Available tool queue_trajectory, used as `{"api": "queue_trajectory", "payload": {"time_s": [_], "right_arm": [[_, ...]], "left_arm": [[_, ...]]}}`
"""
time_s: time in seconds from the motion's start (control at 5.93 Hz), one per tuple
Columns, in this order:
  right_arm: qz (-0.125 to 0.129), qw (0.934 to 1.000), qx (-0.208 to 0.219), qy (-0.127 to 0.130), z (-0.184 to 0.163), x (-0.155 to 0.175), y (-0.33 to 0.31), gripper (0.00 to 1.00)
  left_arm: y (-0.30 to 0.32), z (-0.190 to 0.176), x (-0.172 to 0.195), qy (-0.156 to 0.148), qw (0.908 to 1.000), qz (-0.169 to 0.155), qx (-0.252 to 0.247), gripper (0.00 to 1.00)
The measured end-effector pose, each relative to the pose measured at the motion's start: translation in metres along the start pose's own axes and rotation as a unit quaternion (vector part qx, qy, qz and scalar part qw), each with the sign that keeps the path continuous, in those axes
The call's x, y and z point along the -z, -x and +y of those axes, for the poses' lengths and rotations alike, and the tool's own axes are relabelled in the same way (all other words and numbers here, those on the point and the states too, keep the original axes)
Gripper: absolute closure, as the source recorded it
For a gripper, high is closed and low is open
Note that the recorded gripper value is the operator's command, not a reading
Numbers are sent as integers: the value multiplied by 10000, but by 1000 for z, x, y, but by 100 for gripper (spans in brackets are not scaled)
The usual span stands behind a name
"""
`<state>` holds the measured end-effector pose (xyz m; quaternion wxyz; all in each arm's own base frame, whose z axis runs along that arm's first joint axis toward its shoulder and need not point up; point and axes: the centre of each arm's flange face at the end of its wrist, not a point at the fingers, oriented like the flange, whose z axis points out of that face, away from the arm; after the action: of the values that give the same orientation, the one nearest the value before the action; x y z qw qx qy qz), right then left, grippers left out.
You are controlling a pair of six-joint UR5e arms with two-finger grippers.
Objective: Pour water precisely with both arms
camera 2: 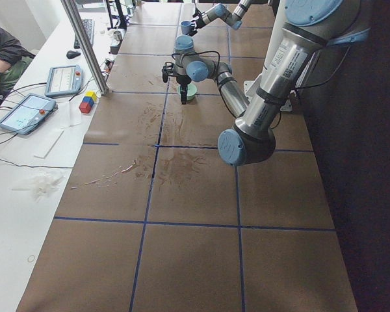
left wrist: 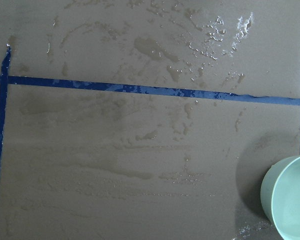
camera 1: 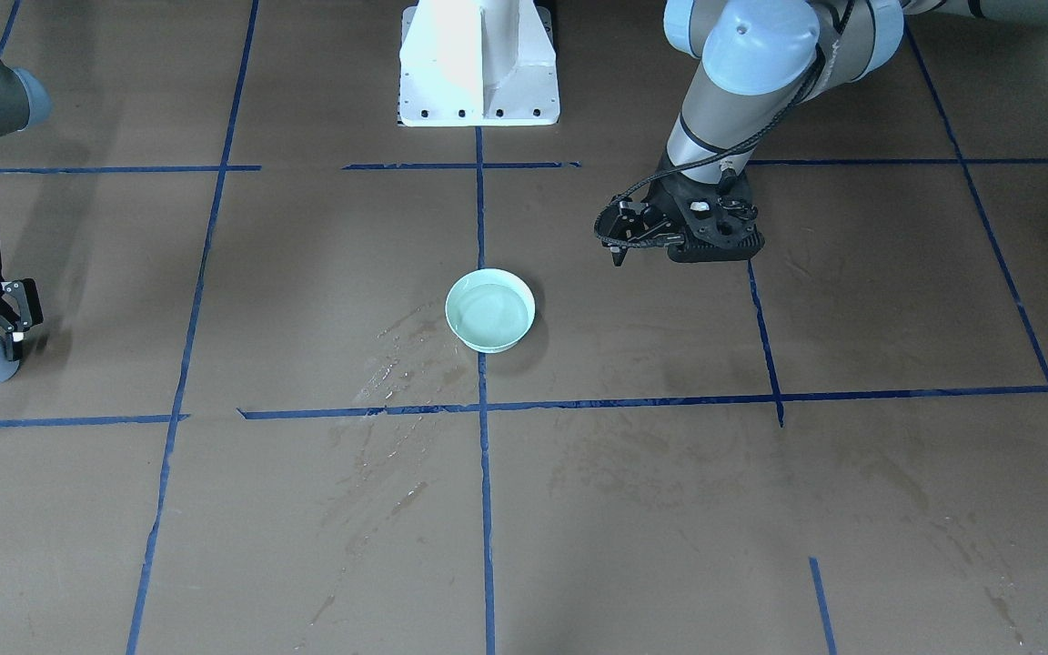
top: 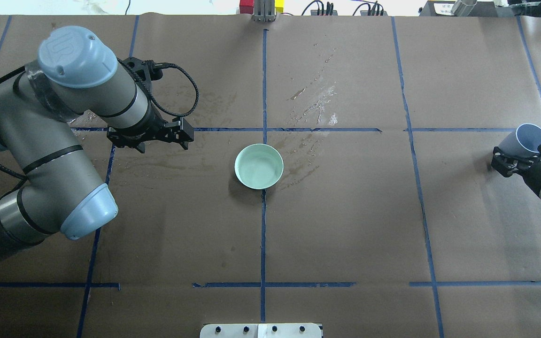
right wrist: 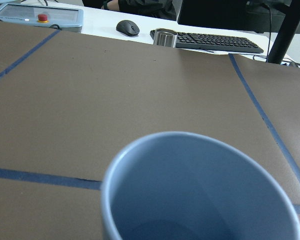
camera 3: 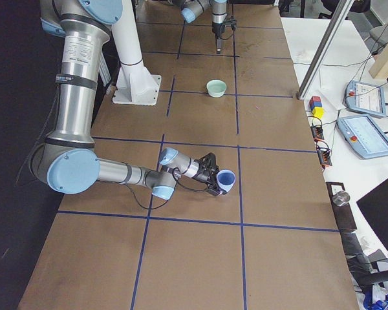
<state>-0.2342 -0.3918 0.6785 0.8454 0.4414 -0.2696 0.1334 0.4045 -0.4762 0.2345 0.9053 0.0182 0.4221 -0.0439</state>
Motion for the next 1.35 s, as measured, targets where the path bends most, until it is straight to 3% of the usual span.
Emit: {"api": "queue_trajectory", "payload": {"time_s": [0.34,0.67,0.84,1.01,1.18,1.35], "right_arm": [[36,10000,-3,-81,-2,-1,1,5],[5,9999,-53,-142,-5,-1,4,71],[-80,9997,-103,-198,-7,1,5,83],[-172,9994,-143,-256,-9,3,7,89],[-260,9990,-181,-317,-15,6,12,89],[-378,9982,-228,-410,-26,12,23,98]], "left_arm": [[1,0,-1,2,10000,-8,-5,0],[1,0,-1,2,10000,-10,-5,0],[1,0,-1,3,10000,-11,-5,0],[1,0,-1,3,10000,-12,-7,0],[1,0,-1,3,10000,-12,-13,0],[1,0,-1,0,10000,-7,-15,0]]}}
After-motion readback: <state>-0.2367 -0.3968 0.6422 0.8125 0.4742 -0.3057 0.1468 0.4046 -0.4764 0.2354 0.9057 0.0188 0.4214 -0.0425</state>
